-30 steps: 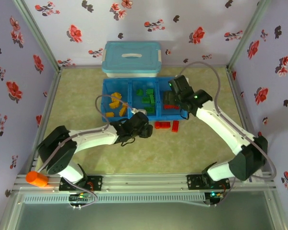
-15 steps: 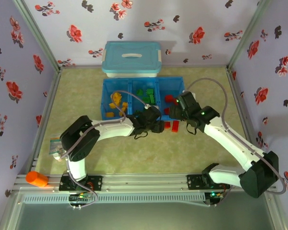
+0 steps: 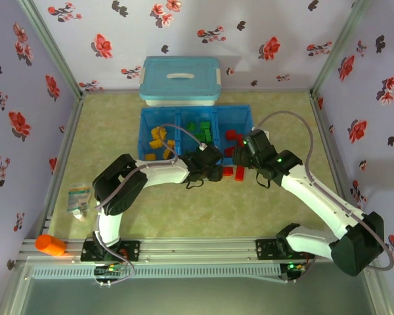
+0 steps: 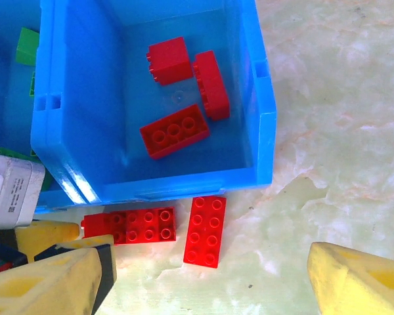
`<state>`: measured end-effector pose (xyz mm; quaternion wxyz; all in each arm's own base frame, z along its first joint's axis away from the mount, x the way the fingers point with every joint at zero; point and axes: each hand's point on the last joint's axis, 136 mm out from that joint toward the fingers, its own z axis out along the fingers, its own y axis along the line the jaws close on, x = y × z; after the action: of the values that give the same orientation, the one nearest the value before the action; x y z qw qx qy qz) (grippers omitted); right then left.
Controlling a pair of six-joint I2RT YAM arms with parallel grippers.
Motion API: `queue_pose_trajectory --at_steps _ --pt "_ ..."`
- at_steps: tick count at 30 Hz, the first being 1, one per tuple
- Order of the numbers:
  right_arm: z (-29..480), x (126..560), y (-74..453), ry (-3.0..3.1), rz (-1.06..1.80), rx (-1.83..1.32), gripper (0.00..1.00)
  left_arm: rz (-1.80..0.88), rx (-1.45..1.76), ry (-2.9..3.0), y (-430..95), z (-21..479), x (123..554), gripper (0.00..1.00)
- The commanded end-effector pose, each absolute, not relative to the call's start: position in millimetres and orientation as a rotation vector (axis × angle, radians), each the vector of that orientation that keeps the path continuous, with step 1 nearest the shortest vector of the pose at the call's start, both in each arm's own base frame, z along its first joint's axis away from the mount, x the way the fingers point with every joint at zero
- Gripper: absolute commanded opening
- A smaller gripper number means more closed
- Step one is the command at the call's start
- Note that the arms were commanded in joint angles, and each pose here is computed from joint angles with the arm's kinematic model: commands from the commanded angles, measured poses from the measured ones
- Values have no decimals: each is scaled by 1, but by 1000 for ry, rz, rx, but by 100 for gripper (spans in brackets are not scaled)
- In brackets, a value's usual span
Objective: Sort the legos into containers by color
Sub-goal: Pick up the lego from the center of the table.
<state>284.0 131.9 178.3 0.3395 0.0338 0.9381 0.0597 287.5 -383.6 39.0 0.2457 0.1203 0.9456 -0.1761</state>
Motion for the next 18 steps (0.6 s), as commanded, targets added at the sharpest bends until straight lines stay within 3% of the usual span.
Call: queue_pose_trajectory --at_steps 1,8,18 --pt "183 285 129 2412 175 132 82 -463 309 2587 -382 41 293 43" --pt "184 286 128 2404 180 143 81 -460 294 2574 -375 47 287 29" --pt "182 286 124 2398 151 158 81 -420 302 2487 -365 81 271 25"
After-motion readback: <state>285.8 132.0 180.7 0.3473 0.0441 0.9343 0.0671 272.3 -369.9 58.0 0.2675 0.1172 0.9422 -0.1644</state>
